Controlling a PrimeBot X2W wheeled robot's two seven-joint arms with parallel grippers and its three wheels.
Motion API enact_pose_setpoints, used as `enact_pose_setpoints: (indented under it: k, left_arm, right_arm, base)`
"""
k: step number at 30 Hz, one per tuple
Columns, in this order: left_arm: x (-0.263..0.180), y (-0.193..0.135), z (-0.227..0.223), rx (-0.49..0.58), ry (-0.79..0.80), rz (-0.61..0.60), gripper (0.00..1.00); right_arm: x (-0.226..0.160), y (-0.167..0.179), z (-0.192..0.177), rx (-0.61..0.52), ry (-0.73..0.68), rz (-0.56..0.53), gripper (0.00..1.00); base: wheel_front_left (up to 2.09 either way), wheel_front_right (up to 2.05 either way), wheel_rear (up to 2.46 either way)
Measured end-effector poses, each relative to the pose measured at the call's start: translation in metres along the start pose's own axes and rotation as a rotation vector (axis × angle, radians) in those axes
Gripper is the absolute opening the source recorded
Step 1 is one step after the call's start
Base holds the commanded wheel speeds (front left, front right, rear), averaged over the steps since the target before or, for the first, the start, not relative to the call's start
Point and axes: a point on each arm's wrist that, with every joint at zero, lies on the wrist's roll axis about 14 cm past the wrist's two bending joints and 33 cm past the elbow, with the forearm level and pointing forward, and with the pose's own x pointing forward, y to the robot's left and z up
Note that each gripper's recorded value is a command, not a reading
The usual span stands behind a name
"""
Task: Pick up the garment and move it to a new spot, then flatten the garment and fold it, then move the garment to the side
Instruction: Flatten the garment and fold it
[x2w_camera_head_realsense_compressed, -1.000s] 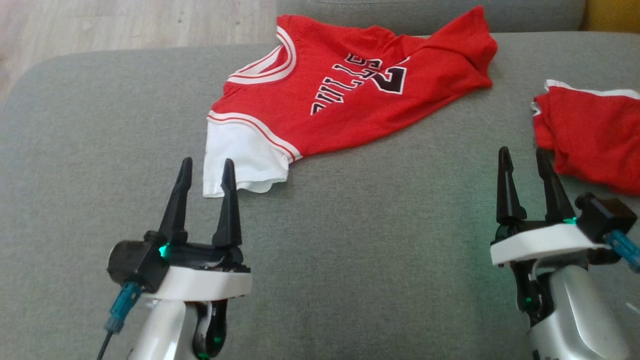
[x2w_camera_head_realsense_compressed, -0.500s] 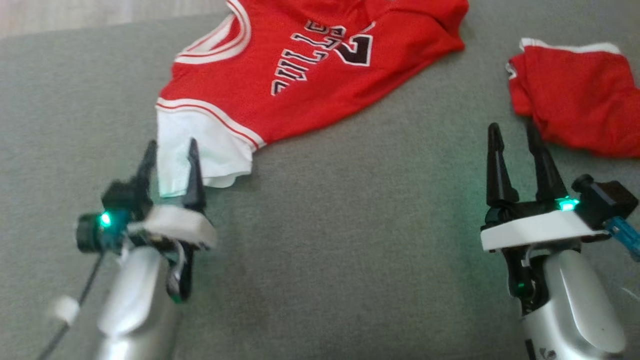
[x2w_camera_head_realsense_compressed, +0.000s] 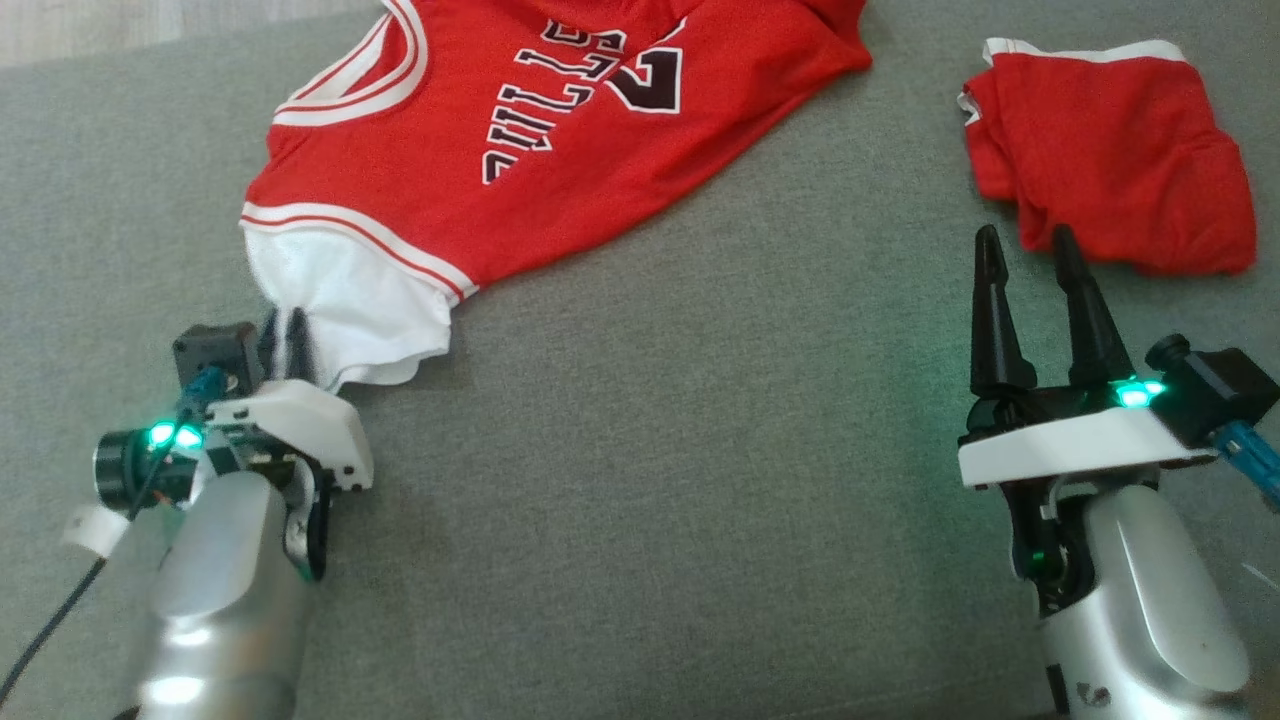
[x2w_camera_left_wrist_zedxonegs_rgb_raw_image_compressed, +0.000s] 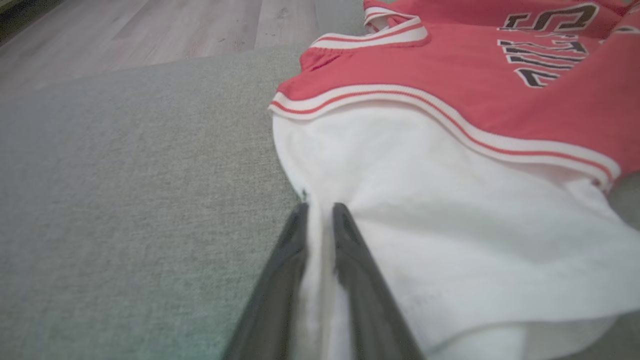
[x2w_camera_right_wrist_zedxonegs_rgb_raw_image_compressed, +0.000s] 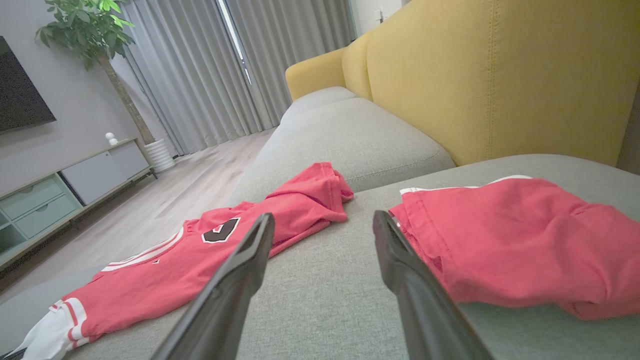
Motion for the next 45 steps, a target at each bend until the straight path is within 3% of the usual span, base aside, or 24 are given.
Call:
enact_pose_setpoints:
  k: [8, 16, 27, 28, 29, 35, 45]
  left_arm:
    - [-0.020, 0.023, 0.033, -0.095, -0.223, 0.077, 0.00]
    - [-0.073, 0.071, 0.080, -0.194, -0.476, 0.225, 0.00]
    - [-0.138, 0.105, 0.045, -0.248, -0.501, 0.368, 0.00]
    - [-0.140, 0.104, 0.042, -0.250, -0.495, 0.369, 0.43]
    - [-0.141, 0.103, 0.039, -0.249, -0.488, 0.367, 0.99]
    - [-0.143, 0.088, 0.050, -0.218, -0.524, 0.312, 1.00]
    - [-0.143, 0.025, 0.088, -0.187, -0.632, 0.060, 1.00]
  right_arm:
    - [0.001, 0.015, 0.007, 0.005, -0.020, 0.040, 1.00]
    - [0.001, 0.035, 0.011, 0.013, -0.021, 0.093, 1.00]
    - [-0.004, 0.063, 0.003, 0.021, 0.019, 0.165, 1.00]
    - [-0.004, 0.065, 0.003, 0.021, 0.019, 0.171, 1.00]
    - [-0.004, 0.066, 0.004, 0.021, 0.017, 0.175, 1.00]
    - [-0.004, 0.071, 0.005, 0.021, 0.016, 0.187, 1.00]
    - [-0.004, 0.070, -0.002, 0.030, 0.035, 0.185, 1.00]
  base:
    - [0.00, 0.00, 0.00]
    - [0.00, 0.00, 0.00]
    - [0.00, 0.00, 0.00]
    - [0.00, 0.00, 0.00]
    - [0.00, 0.00, 0.00]
    - [0.00, 0.00, 0.00]
    - [0.00, 0.00, 0.00]
